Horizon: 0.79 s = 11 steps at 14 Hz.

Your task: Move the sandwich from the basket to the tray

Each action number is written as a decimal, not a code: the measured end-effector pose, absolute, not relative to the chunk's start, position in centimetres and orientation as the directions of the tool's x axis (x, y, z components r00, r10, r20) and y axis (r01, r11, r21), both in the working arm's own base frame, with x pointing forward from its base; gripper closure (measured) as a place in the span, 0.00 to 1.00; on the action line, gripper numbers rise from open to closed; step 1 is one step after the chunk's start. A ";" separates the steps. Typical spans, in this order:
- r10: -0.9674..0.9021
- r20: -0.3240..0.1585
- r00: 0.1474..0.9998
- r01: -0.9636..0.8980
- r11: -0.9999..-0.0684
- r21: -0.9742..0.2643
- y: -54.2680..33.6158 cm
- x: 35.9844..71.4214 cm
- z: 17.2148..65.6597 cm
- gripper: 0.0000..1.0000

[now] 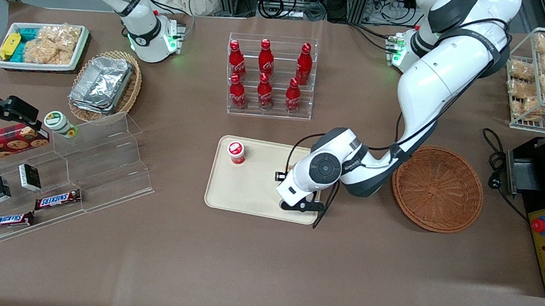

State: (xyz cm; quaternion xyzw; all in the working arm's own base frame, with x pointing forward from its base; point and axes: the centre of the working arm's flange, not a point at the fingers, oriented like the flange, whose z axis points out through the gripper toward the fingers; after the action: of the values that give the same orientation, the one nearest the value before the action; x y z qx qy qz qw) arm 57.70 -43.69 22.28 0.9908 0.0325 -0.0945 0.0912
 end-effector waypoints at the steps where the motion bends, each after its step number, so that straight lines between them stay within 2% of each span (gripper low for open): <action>1: 0.050 -0.190 0.981 0.084 -0.981 0.177 -43.6 57.9 22.5 0.08; 2: 0.055 -0.182 0.982 0.088 -0.980 0.180 -43.5 58.2 23.0 0.00; 4: 0.075 -0.155 0.985 0.103 -0.979 0.177 -43.0 59.1 25.7 0.00; 7: 0.107 -0.096 0.990 0.119 -0.984 0.133 -42.2 59.4 33.1 0.00; 11: 0.119 0.002 0.993 0.119 -0.993 0.006 -38.2 59.2 42.6 0.00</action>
State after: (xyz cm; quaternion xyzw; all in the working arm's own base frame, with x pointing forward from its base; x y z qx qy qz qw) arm 59.18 -38.21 42.61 0.9982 0.0595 0.0009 0.0028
